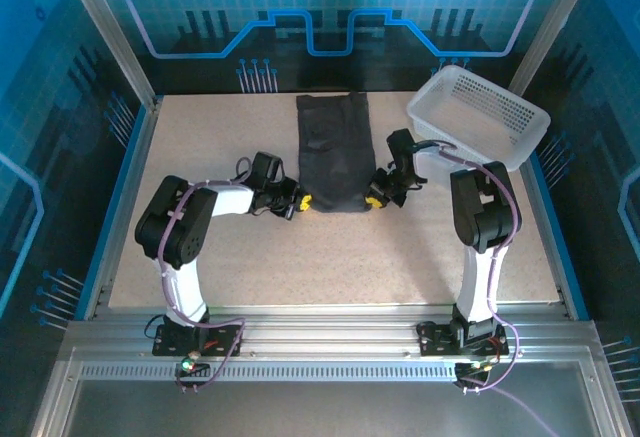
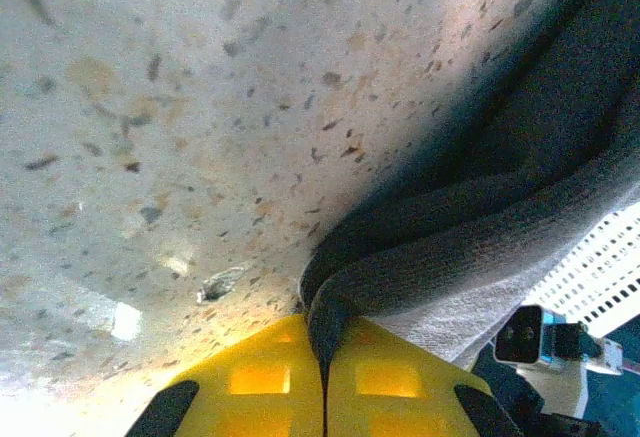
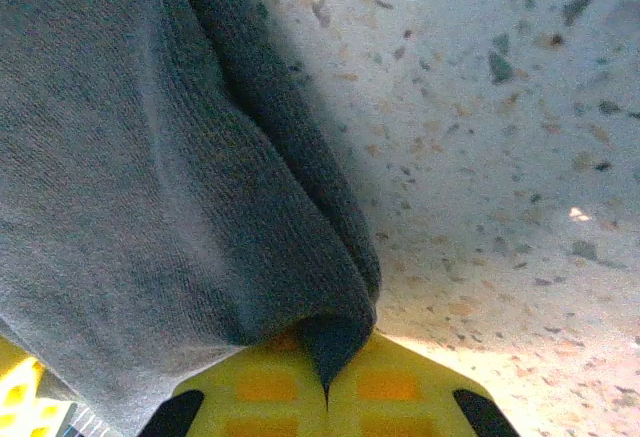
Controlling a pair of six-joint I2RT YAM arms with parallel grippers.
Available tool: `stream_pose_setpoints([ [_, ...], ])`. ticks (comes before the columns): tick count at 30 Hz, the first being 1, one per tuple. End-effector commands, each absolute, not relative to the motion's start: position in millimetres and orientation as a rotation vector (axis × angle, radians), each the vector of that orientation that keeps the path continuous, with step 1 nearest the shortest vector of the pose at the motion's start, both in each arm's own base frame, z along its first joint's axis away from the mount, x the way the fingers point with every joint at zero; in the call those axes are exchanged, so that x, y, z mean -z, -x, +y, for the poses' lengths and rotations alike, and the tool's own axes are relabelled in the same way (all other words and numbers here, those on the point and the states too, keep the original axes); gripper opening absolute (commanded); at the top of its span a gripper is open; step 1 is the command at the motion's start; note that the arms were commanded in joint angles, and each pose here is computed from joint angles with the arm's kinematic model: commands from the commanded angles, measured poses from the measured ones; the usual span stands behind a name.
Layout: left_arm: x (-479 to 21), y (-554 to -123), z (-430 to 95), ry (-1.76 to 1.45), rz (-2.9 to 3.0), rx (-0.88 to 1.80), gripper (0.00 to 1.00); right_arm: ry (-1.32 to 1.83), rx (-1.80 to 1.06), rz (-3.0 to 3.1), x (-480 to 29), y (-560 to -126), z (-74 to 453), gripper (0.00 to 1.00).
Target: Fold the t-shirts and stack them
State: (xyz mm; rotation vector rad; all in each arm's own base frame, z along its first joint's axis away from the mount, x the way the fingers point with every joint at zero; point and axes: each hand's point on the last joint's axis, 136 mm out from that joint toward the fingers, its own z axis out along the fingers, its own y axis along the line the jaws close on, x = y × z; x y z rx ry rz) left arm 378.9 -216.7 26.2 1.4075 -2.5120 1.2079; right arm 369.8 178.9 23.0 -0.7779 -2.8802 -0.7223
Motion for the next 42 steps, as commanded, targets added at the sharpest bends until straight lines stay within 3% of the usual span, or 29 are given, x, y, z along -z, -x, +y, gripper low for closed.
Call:
stream_pose_setpoints([
  [1, -39.8, -346.4, -213.9, -1.272, -2.588, -1.126, 0.0, 0.781, 0.664, -2.886, -35.6, -340.7, 172.6, 0.0],
  [12, -65.3, -211.1, -214.5, -0.976, -2.603, -1.048, 0.0, 0.691, 0.586, -2.843, -56.9, -212.6, 178.9, 0.0],
  [19, -124.6, -194.0, -217.1, -0.891, -2.646, -1.217, 0.0, 0.728, 0.694, -2.87, -115.6, -190.0, 181.3, 0.0],
  [25, -170.1, -219.4, -218.0, -0.952, -2.67, -1.347, 0.0, 0.772, 0.788, -2.939, -165.2, -219.6, 183.3, 0.0],
  [34, -217.7, -317.2, -202.1, -1.097, -2.73, -1.515, 0.0, 0.748, 0.908, -3.049, -207.6, -316.0, 196.3, 0.0],
  [42, -181.2, -425.9, -181.3, -1.245, -2.734, -1.462, 0.0, 0.839, 0.912, -3.058, -187.0, -430.5, 202.7, 0.0],
])
